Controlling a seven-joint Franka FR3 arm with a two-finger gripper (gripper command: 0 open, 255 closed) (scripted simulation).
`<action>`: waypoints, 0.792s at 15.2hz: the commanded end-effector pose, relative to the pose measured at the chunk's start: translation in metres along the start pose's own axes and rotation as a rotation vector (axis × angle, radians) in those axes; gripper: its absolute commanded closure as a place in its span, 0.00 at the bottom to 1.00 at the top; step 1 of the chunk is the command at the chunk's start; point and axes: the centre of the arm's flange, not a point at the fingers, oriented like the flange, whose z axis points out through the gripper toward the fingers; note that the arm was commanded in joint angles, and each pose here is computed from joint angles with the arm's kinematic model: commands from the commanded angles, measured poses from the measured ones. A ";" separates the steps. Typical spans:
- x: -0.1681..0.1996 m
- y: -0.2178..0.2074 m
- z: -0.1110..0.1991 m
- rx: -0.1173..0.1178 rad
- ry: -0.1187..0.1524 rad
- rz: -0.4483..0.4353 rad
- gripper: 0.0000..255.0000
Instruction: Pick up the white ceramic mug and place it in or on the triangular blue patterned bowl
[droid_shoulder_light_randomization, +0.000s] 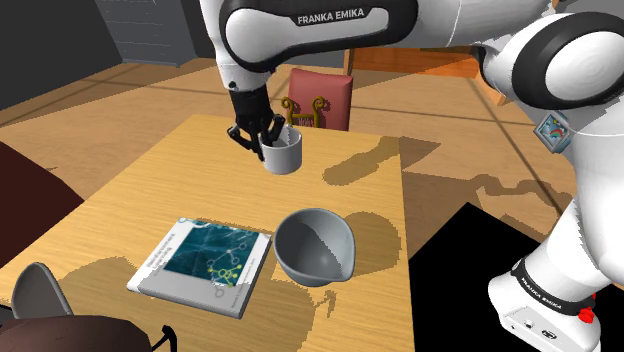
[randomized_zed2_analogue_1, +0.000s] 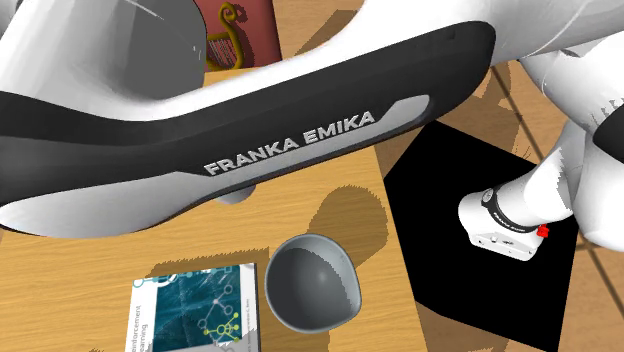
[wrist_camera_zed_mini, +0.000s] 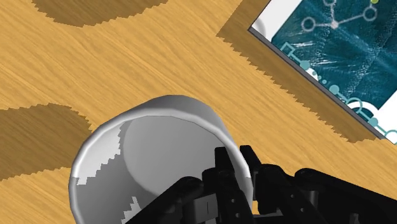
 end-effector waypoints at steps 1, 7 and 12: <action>-0.001 0.001 -0.010 0.000 0.000 0.000 1.00; -0.004 0.003 -0.042 0.000 0.000 0.000 1.00; -0.019 0.002 -0.058 0.000 0.000 0.000 1.00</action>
